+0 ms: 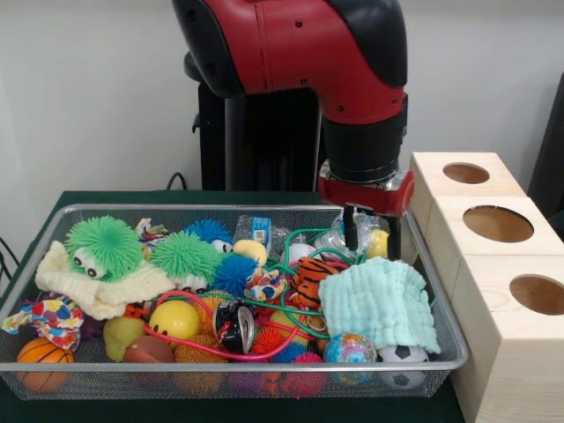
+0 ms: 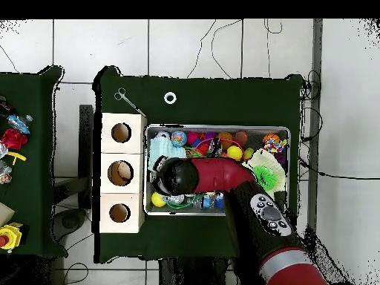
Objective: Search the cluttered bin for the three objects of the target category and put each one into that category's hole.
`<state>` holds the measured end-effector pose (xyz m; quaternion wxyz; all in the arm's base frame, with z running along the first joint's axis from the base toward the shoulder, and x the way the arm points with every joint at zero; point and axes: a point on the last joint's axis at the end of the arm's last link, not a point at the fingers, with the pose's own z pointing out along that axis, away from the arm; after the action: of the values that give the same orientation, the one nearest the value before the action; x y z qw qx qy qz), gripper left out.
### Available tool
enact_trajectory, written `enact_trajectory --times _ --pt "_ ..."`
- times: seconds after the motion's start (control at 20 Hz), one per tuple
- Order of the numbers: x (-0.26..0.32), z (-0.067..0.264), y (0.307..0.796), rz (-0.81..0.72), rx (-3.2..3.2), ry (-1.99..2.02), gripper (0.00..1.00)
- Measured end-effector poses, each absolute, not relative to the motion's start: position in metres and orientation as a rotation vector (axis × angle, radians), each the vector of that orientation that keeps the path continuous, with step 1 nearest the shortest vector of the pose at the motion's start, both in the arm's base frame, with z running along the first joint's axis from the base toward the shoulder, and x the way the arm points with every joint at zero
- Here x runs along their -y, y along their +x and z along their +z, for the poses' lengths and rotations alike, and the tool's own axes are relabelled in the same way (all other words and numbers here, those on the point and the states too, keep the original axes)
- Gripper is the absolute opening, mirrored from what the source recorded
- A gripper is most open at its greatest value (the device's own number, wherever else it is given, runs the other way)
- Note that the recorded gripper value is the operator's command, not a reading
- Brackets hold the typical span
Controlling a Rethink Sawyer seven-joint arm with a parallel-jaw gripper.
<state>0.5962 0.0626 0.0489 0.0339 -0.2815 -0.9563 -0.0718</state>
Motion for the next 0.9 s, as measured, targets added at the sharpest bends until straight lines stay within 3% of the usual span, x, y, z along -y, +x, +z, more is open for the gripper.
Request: enact_trajectory --times 0.45,0.9 --pt "-0.025 0.053 0.590 -0.217 2.912 -0.954 1.00" --pt "-0.046 0.050 0.571 -0.225 2.917 -0.905 1.00"
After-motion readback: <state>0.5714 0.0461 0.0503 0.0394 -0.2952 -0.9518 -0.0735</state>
